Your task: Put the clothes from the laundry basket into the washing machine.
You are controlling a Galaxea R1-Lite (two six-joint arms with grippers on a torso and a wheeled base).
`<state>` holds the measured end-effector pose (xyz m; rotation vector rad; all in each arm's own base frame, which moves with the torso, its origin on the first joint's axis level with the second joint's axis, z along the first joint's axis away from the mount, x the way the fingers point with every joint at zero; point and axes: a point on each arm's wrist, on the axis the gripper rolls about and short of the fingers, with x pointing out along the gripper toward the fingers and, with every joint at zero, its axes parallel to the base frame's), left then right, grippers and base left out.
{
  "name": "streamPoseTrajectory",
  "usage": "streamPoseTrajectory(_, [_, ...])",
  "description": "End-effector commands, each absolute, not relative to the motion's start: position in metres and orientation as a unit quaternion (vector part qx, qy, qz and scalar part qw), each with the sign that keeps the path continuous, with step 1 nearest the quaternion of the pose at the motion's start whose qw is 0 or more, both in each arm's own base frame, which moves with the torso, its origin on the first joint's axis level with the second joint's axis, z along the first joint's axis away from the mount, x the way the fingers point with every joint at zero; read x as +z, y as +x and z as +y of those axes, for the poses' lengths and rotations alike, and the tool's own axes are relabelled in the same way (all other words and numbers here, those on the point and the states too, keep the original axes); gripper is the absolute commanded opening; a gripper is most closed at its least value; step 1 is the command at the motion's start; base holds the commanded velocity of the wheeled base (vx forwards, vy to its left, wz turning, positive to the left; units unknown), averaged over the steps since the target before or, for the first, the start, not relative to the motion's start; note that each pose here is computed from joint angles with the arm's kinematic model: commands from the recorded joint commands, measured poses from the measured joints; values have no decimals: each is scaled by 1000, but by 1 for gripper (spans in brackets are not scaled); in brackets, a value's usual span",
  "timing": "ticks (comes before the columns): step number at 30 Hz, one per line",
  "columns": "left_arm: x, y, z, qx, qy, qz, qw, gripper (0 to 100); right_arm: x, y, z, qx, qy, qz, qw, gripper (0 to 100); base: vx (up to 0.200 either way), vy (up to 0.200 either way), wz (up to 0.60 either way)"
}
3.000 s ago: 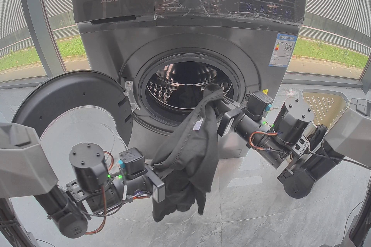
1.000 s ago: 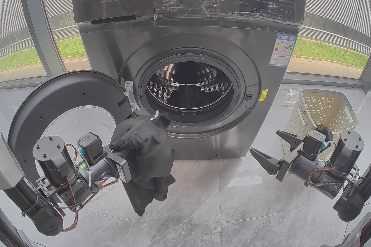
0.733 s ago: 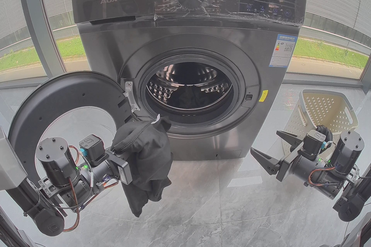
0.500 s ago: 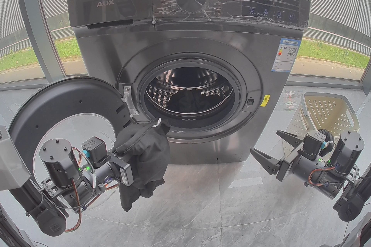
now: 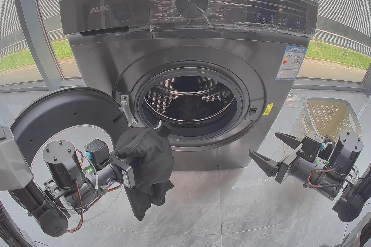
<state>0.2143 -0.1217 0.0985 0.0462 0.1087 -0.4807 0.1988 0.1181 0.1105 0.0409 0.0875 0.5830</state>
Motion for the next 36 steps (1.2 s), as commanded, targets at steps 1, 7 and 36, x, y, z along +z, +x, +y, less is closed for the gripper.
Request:
streamPoseTrajectory(1, [97,215,-123,-239,24,57,969,0,109,199,119,289,20,46,956,100,0,0,0])
streamPoseTrajectory(7, [93,216,-123,-238,26,64,969,0,109,199,119,289,20,46,956,100,167,0,0])
streamPoseTrajectory(36, [66,228,-180,-305,3,94,948,0,108,190,127,313,18,51,948,100,48,0,0])
